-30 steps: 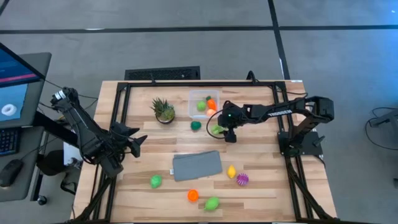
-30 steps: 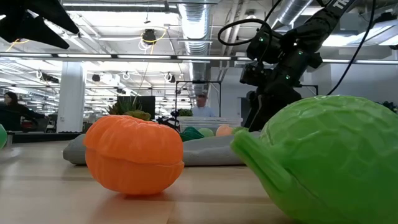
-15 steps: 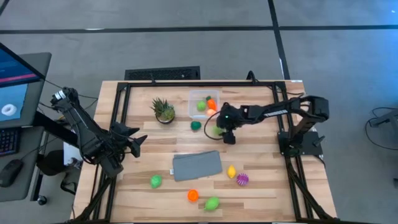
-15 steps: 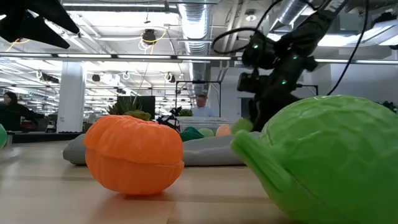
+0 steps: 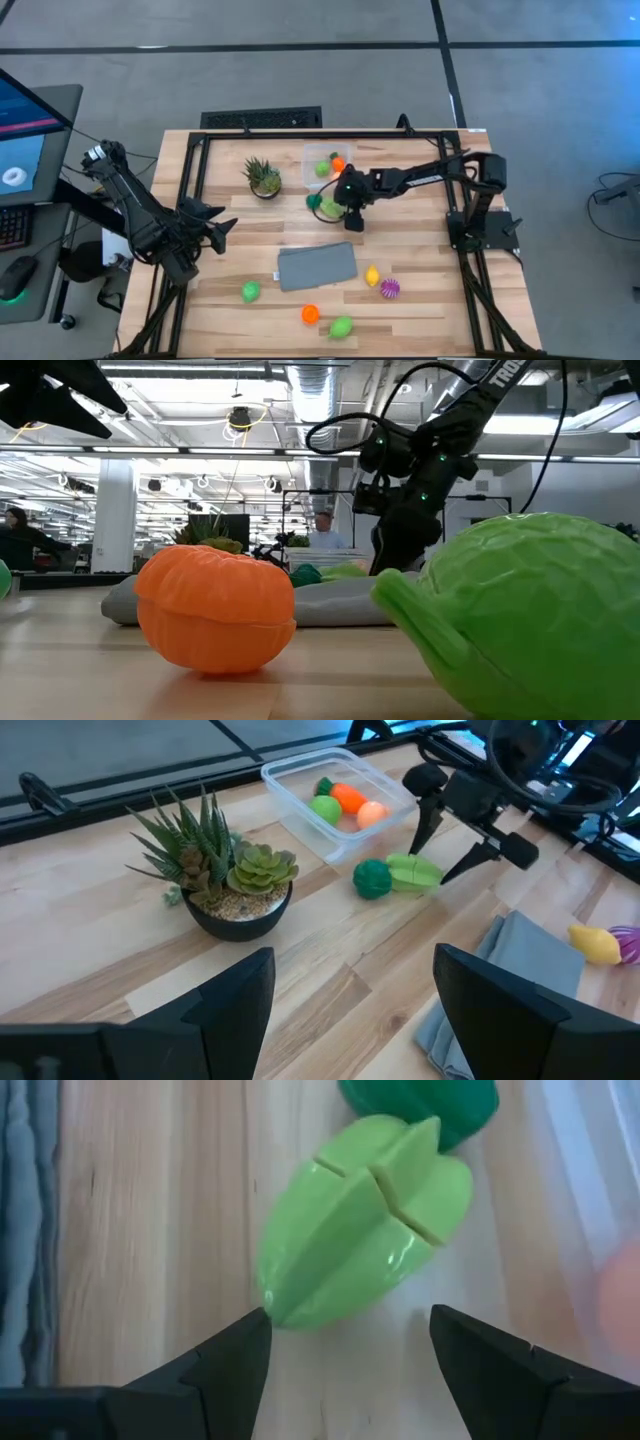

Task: Pick and placing Produce into tupperware
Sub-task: Put the starfruit into the bin

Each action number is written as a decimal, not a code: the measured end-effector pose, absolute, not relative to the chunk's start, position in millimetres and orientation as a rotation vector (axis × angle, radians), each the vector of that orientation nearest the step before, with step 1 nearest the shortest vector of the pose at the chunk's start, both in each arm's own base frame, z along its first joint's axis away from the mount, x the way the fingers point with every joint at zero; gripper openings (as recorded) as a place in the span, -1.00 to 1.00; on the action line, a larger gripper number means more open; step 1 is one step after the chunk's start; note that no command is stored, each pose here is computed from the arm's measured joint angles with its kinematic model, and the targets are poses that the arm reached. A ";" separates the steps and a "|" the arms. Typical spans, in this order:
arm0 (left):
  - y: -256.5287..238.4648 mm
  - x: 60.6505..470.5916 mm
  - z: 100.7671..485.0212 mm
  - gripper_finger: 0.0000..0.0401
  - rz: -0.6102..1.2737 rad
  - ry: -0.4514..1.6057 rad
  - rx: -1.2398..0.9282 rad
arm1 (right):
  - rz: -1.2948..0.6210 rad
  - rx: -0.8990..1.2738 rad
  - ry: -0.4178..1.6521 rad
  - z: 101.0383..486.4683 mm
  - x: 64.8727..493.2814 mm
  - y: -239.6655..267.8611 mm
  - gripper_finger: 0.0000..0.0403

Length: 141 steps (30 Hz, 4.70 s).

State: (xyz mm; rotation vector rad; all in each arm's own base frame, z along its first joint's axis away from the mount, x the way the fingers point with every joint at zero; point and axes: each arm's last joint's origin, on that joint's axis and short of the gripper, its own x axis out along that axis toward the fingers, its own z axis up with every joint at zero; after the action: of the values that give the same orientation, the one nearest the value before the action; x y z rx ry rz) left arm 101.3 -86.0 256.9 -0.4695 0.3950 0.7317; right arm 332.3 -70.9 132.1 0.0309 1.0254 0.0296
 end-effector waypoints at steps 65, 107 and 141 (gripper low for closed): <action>-86.1 101.5 257.0 0.31 0.723 0.399 -0.439 | -0.268 0.374 0.908 155.8 346.2 -67.5 0.47; -86.2 101.6 257.1 0.31 0.721 0.398 -0.439 | -0.376 0.445 0.910 150.5 347.6 -61.2 0.47; -89.0 103.7 257.2 0.31 0.704 0.395 -0.460 | -0.395 0.433 0.925 149.5 347.0 -55.6 0.41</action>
State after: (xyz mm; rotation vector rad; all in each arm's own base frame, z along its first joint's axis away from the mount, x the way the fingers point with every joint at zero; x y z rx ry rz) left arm 103.7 -89.0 257.2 -0.4598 0.3950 0.7040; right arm 347.0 -55.6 149.5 0.4329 0.9249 -0.3948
